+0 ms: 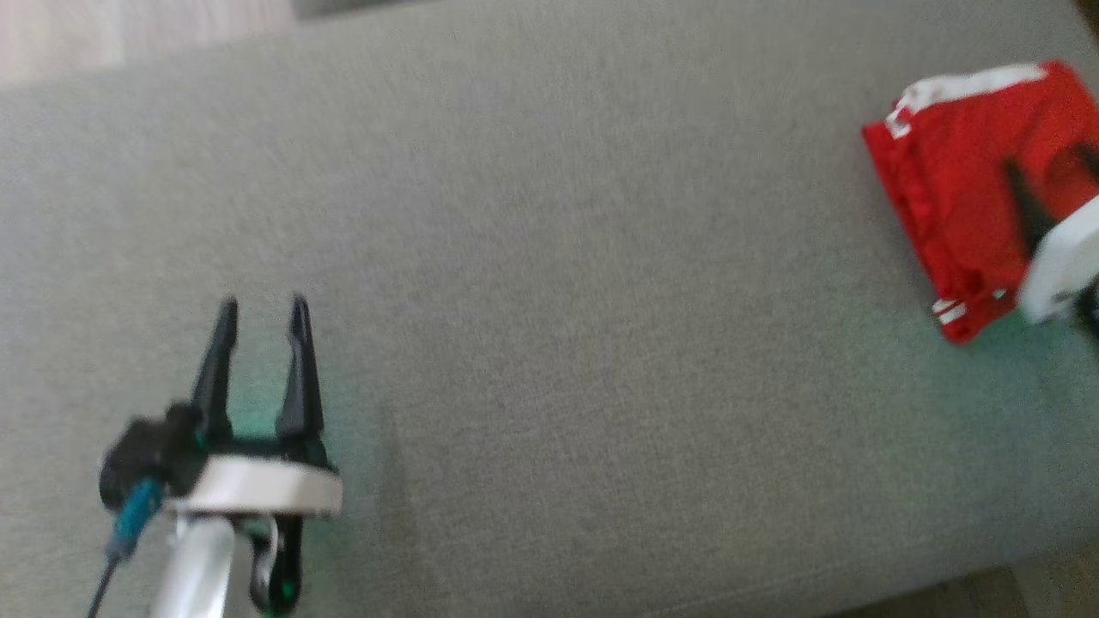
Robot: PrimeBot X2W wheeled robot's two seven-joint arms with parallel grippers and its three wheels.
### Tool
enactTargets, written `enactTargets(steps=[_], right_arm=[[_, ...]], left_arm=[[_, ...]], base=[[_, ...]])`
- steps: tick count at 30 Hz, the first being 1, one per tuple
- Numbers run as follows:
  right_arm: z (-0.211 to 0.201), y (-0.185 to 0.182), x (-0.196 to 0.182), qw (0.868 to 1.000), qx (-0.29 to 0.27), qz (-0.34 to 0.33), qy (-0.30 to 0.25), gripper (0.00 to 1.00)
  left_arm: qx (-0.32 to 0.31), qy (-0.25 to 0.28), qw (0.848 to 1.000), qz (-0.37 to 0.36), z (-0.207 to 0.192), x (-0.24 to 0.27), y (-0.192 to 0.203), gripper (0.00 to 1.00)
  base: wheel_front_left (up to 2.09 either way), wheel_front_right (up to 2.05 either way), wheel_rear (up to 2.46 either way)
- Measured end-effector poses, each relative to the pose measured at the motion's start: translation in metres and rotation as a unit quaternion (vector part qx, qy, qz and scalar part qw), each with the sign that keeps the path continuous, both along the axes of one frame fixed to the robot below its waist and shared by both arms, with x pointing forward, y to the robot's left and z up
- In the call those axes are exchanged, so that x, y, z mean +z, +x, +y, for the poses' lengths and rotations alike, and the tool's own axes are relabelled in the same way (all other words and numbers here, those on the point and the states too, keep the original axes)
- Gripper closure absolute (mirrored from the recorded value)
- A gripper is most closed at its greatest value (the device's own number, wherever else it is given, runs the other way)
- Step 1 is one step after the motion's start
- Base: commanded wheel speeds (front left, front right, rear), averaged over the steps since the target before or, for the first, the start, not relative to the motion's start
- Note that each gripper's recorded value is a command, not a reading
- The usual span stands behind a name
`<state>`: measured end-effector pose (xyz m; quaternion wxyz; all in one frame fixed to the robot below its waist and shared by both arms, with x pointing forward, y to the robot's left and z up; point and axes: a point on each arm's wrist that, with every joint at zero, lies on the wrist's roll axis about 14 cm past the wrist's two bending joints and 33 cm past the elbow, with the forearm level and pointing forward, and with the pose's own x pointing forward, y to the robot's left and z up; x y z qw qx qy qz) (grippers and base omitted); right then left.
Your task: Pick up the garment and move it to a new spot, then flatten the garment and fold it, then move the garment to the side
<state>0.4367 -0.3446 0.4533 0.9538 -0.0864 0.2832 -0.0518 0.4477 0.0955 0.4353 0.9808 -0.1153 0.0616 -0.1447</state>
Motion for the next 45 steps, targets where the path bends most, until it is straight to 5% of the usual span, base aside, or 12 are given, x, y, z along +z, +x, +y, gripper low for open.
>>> enactTargets(steps=[5,13,38,39,45], right_arm=[[0.073,-0.017,0.037,0.985,0.059,-0.143,0.07,0.0],[0.142,-0.07,0.046,0.959,0.085,-0.232,0.139,0.0],[0.164,-0.08,0.033,0.961,0.082,-0.213,0.159,0.0],[0.164,-0.08,0.032,0.961,0.082,-0.21,0.16,1.0],[0.163,-0.098,-0.007,0.972,0.068,-0.151,0.165,1.0]], left_arm=[[0.032,-0.009,0.999,0.003,0.02,0.01,-0.035,0.0],[0.087,-0.007,0.996,-0.009,0.058,0.023,-0.08,0.0],[0.121,-0.007,0.993,-0.004,0.079,0.02,-0.096,0.0],[0.121,-0.007,0.993,-0.004,0.079,0.02,-0.096,1.0],[0.122,-0.005,0.991,0.051,0.077,-0.012,-0.113,1.0]], base=[[0.0,0.0,0.0],[0.0,0.0,0.0],[0.0,0.0,0.0],[0.0,0.0,0.0],[0.0,0.0,0.0]])
